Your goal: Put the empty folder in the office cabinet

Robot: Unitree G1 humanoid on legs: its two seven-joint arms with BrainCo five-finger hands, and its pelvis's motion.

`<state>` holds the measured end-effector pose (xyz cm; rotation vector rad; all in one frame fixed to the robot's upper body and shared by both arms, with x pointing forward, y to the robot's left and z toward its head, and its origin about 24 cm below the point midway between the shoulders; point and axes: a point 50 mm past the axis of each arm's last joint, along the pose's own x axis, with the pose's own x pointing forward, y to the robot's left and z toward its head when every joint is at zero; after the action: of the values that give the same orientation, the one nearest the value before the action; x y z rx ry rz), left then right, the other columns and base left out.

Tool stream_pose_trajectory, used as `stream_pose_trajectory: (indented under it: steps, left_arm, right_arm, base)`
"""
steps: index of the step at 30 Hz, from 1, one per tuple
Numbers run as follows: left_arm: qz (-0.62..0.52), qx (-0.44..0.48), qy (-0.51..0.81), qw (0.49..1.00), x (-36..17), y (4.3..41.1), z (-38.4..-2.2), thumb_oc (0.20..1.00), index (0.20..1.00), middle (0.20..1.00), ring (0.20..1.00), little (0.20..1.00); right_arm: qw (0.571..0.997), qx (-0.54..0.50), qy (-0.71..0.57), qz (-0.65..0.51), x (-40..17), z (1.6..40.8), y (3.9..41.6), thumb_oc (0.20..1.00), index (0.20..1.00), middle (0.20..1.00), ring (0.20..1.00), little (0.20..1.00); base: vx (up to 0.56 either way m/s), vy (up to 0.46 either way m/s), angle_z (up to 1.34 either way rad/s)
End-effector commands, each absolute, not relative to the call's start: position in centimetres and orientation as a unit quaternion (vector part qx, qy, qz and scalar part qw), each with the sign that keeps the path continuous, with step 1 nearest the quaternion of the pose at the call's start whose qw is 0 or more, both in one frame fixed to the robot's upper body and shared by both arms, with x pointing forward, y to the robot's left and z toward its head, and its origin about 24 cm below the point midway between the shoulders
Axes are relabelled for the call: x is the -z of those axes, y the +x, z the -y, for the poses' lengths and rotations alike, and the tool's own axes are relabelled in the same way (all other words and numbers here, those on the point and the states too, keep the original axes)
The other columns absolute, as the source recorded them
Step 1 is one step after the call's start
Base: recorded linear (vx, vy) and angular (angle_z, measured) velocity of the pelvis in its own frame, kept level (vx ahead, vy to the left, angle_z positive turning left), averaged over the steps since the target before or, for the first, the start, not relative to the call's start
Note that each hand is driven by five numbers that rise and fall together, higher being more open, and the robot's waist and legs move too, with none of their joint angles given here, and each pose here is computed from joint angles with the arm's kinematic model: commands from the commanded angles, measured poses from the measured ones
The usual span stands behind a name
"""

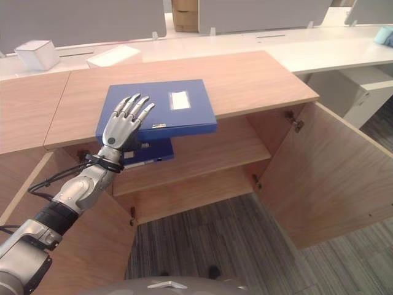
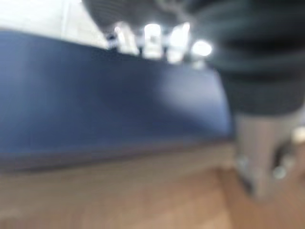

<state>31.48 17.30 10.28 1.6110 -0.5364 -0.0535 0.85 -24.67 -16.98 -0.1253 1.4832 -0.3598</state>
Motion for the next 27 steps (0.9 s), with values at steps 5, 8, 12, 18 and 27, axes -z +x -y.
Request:
stream_pose_trajectory:
  steps: [5,8,12,18,27]
  left_arm:
    - [0.275,-0.035,0.724,0.631,-14.6,33.8,-17.7,1.0,1.0,1.0,1.0,1.0]
    - [0.27,-0.041,0.725,0.632,-14.6,33.9,-17.9,1.0,1.0,1.0,1.0,1.0]
    - [0.268,-0.046,0.73,0.627,-14.8,34.3,-18.0,1.0,1.0,1.0,1.0,1.0]
    - [0.27,-0.061,0.74,0.613,-15.8,35.3,-18.1,1.0,1.0,1.0,1.0,1.0]
    - [0.269,-0.065,0.738,0.615,-16.1,35.4,-18.3,1.0,1.0,1.0,1.0,1.0]
  right_arm:
    - [0.719,0.194,-0.058,-0.665,16.6,25.8,1.8,1.0,1.0,1.0,1.0,1.0]
    - [0.717,0.195,-0.058,-0.666,16.7,25.8,1.7,1.0,1.0,1.0,1.0,1.0]
    - [0.72,0.198,-0.057,-0.663,16.6,25.8,2.0,1.0,1.0,1.0,1.0,1.0]
    - [0.732,0.212,-0.044,-0.646,16.5,26.0,3.0,1.0,1.0,1.0,1.0,1.0]
    - [0.728,0.225,-0.04,-0.646,16.5,26.2,2.7,1.0,1.0,1.0,1.0,1.0]
  base:
    - [0.0,0.0,0.0]
    - [-0.01,0.004,-0.06]
    - [0.0,0.0,-0.01]
    - [-0.04,-0.007,-0.02]
    - [-0.01,-0.003,-0.04]
